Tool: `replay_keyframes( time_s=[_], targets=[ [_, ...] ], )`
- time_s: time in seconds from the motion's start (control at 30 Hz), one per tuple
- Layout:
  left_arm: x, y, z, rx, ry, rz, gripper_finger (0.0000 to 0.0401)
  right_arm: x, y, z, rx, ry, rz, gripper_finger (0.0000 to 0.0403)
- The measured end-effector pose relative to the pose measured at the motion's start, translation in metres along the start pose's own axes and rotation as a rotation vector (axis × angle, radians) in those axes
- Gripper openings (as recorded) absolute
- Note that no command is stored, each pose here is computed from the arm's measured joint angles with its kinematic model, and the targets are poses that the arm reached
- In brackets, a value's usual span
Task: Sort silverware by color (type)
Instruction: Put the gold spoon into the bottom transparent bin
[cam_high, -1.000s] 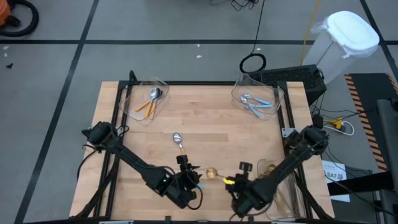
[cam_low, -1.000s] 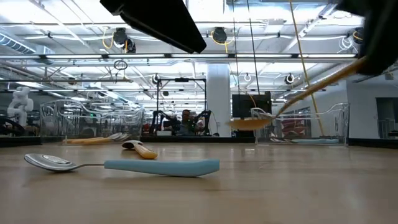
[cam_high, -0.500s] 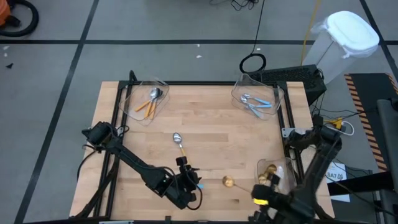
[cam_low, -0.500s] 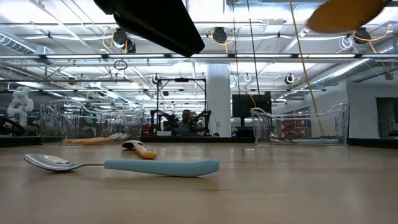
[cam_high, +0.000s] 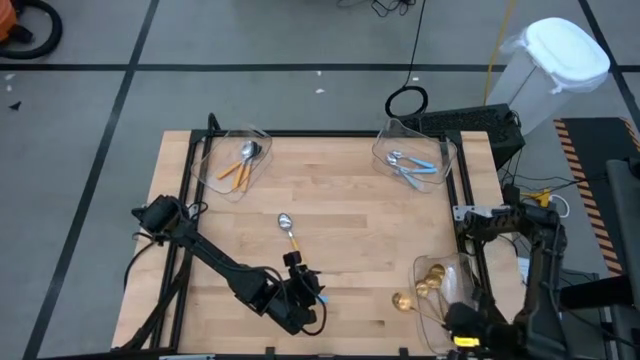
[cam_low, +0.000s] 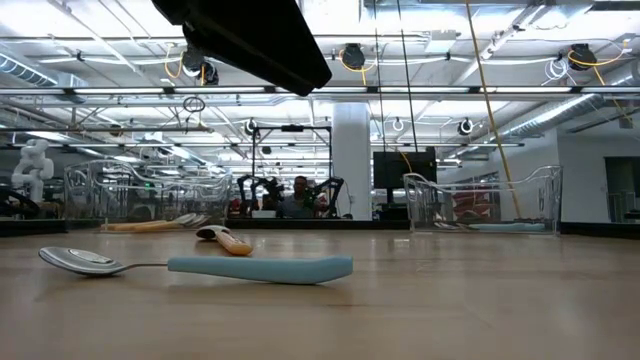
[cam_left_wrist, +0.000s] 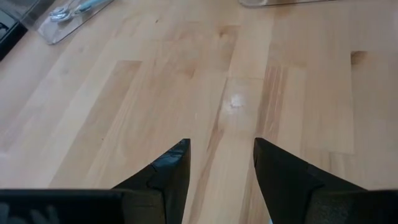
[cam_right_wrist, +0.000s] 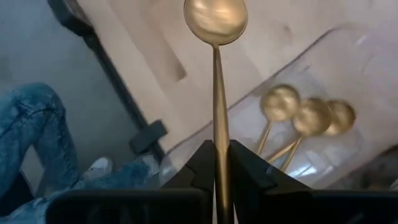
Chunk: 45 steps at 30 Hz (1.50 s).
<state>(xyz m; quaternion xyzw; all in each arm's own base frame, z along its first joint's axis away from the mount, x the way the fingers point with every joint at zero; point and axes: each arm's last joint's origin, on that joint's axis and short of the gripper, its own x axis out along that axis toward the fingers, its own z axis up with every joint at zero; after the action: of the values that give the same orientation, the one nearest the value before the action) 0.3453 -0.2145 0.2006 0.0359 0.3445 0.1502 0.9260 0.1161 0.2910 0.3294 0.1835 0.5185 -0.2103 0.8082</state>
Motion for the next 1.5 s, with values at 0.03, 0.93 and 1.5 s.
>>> replay_keyframes(
  time_s=[0.03, 0.93, 1.5],
  targets=[
    [0.0, 0.0, 0.0, -0.004, 0.0, 0.0, 0.0175, -0.002, 0.0, -0.003, 0.012, 0.003, 0.01, 0.0021],
    [0.0, 0.0, 0.0, -0.033, -0.002, -0.002, 0.0175, 0.046, -0.024, -0.039, 0.287, 0.138, -0.307, 0.003],
    [0.0, 0.0, 0.0, -0.034, -0.001, -0.001, 0.0175, 0.072, -0.029, -0.031, 0.351, 0.14, -0.409, 0.0031]
  ],
)
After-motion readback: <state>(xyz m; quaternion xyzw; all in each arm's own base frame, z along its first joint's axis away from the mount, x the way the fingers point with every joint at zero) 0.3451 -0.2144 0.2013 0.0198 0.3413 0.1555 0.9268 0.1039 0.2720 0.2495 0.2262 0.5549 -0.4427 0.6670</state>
